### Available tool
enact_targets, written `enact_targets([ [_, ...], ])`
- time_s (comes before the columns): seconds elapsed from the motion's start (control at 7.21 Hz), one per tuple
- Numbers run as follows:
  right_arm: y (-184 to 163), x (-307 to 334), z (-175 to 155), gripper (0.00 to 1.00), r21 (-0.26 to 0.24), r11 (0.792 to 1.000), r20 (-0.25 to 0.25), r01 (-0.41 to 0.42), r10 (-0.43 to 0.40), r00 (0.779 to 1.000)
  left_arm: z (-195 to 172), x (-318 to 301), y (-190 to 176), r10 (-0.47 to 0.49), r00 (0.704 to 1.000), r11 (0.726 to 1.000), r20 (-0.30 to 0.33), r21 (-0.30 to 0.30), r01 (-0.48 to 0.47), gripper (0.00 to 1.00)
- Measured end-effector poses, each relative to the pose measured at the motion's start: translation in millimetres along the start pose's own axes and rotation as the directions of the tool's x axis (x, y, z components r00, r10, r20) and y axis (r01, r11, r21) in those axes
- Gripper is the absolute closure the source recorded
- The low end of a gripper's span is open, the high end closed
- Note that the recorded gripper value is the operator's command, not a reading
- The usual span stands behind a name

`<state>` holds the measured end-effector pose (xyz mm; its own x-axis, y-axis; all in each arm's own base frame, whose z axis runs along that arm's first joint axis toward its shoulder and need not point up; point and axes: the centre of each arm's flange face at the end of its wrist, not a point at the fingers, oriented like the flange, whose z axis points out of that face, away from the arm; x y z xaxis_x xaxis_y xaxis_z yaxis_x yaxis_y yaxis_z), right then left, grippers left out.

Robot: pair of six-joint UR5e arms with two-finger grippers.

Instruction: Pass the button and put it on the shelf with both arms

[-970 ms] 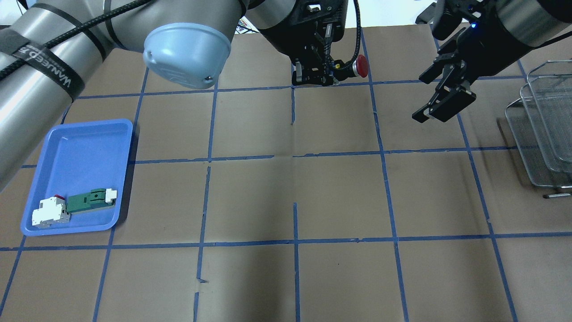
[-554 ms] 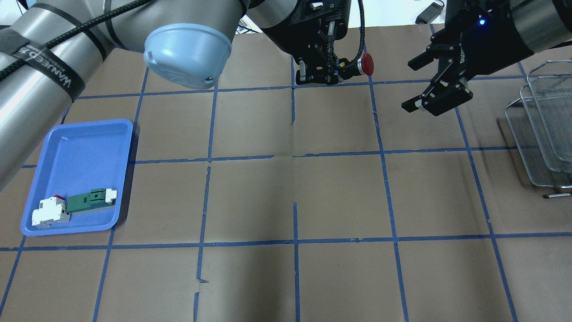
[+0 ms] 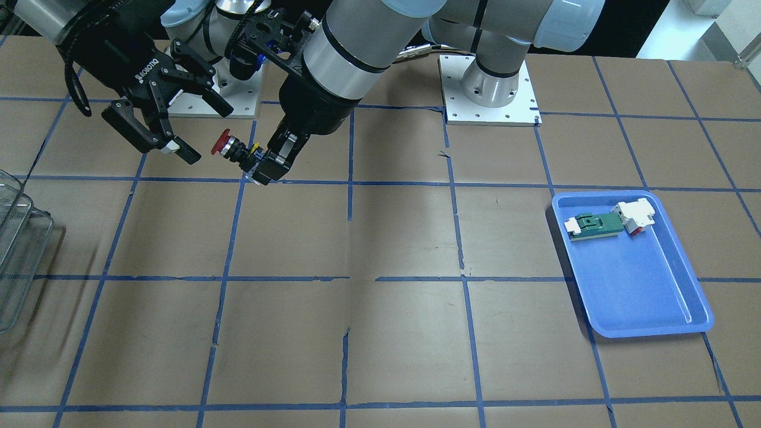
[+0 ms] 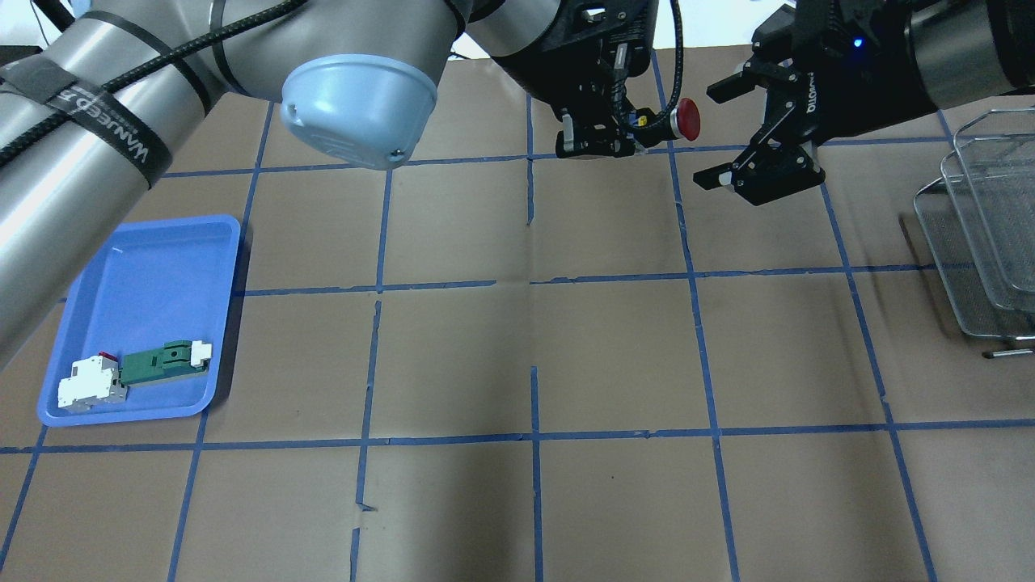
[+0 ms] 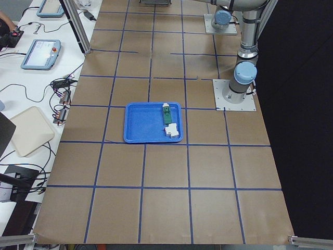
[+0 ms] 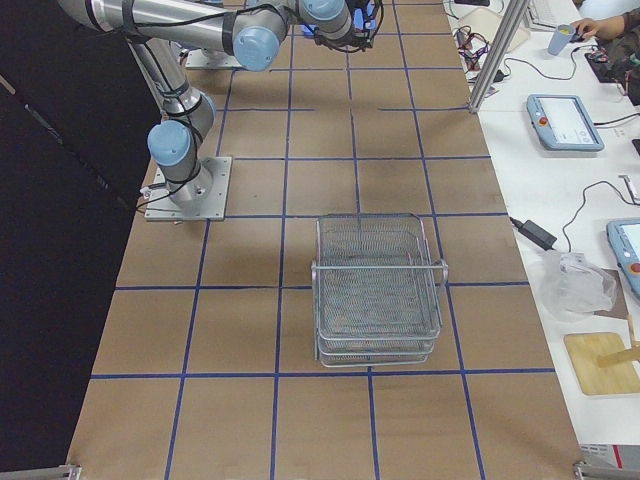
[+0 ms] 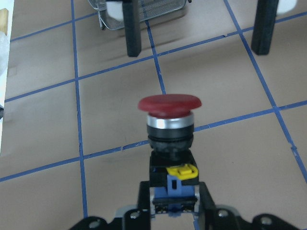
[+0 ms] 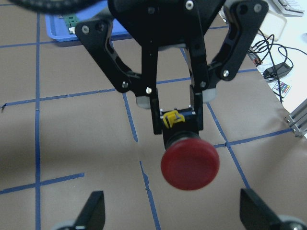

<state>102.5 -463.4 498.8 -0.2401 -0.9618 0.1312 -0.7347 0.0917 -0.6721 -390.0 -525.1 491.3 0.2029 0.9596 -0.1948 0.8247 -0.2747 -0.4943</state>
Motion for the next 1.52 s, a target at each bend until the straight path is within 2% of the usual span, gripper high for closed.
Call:
enact_targets([
  [0.42,-8,-3,4,0.00,0.009,1.000,0.006,0.016,-0.016,1.000,1,3,-5,0.010,1.000,1.000,-0.002,0.003,-0.010,1.00],
  [0.83,-9,-5,3,0.20,0.010,1.000,0.004,0.013,-0.013,1.000,-2,5,-9,0.013,1.000,1.000,0.002,0.004,-0.013,1.00],
  [0.97,-10,-5,2,0.46,0.010,1.000,0.003,0.015,-0.015,1.000,-5,6,-11,0.015,1.000,1.000,0.006,0.006,-0.015,1.00],
  [1.11,-11,-6,1,0.90,0.010,1.000,0.001,0.018,-0.018,1.000,-7,7,-12,0.017,1.000,1.000,0.009,0.007,-0.018,1.00],
  [1.25,-11,-6,0,1.00,0.009,1.000,-0.001,0.023,-0.023,1.000,-8,7,-12,0.019,1.000,1.000,0.010,0.008,-0.019,1.00],
  [1.52,-13,-7,-3,1.00,0.006,0.999,-0.008,0.031,-0.031,0.999,-9,8,-14,0.020,1.000,1.000,0.011,0.008,-0.020,1.00],
])
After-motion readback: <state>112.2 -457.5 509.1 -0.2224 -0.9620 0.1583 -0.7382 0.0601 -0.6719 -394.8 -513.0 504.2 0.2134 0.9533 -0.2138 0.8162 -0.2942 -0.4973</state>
